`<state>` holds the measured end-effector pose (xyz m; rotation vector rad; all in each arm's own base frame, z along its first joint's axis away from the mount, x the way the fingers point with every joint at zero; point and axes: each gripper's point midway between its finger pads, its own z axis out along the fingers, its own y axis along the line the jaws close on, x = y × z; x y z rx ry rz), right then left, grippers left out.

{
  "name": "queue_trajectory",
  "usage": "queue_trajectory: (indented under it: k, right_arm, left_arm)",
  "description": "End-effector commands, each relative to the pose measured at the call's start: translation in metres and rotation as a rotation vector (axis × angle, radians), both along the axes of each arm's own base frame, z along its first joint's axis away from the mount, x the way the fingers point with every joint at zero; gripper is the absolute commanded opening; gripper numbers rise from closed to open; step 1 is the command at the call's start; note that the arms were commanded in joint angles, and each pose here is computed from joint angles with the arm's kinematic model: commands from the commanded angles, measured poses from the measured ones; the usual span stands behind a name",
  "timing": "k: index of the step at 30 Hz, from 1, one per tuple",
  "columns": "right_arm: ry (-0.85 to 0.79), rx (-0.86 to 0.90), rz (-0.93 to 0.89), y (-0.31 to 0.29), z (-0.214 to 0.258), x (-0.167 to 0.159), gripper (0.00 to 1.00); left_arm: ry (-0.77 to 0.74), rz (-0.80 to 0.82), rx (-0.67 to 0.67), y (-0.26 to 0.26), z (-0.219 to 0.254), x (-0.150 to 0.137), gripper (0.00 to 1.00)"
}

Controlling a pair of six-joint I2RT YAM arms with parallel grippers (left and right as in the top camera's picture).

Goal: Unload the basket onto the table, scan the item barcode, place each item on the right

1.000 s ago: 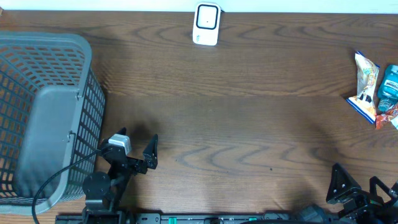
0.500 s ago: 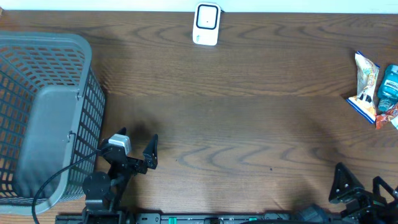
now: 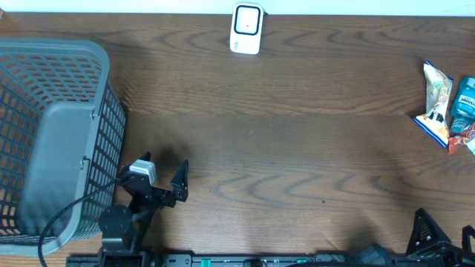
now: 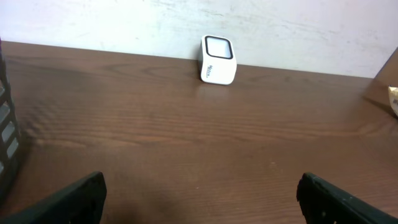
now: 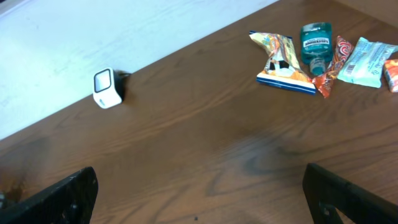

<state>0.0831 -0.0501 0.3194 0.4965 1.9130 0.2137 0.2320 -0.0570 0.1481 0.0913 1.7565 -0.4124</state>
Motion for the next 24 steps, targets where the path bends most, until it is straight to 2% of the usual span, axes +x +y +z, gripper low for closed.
queue_trajectory:
  k: [1,5,9,16,20,24]
  right_arm:
    - [-0.013,-0.024,-0.022,-0.007,0.002,-0.002,0.99]
    - [-0.025,-0.043,-0.070,-0.016,0.005,-0.003,0.99]
    - [-0.090,-0.041,-0.147,-0.034,0.024,-0.018,0.99]
    - [-0.292,0.011,-0.246,-0.062,0.067,-0.080,0.99]
    - [-0.331,0.027,-0.233,-0.057,0.068,-0.107,0.99]
    - [-0.311,-0.006,-0.239,-0.050,0.064,-0.117,0.99]
  left_arm:
    - [0.040,0.003,-0.005,0.000,-0.014,-0.001,0.98]
    - [0.040,0.003,-0.005,0.000,-0.014,-0.001,0.98]
    - [0.040,0.003,-0.005,0.000,-0.014,-0.001,0.98]
    - [0.040,0.003,-0.005,0.000,-0.014,-0.001,0.98]
    - [0.040,0.003,-0.005,0.000,-0.014,-0.001,0.98]
    - [0.040,0.003,-0.005,0.000,-0.014,-0.001,0.98]
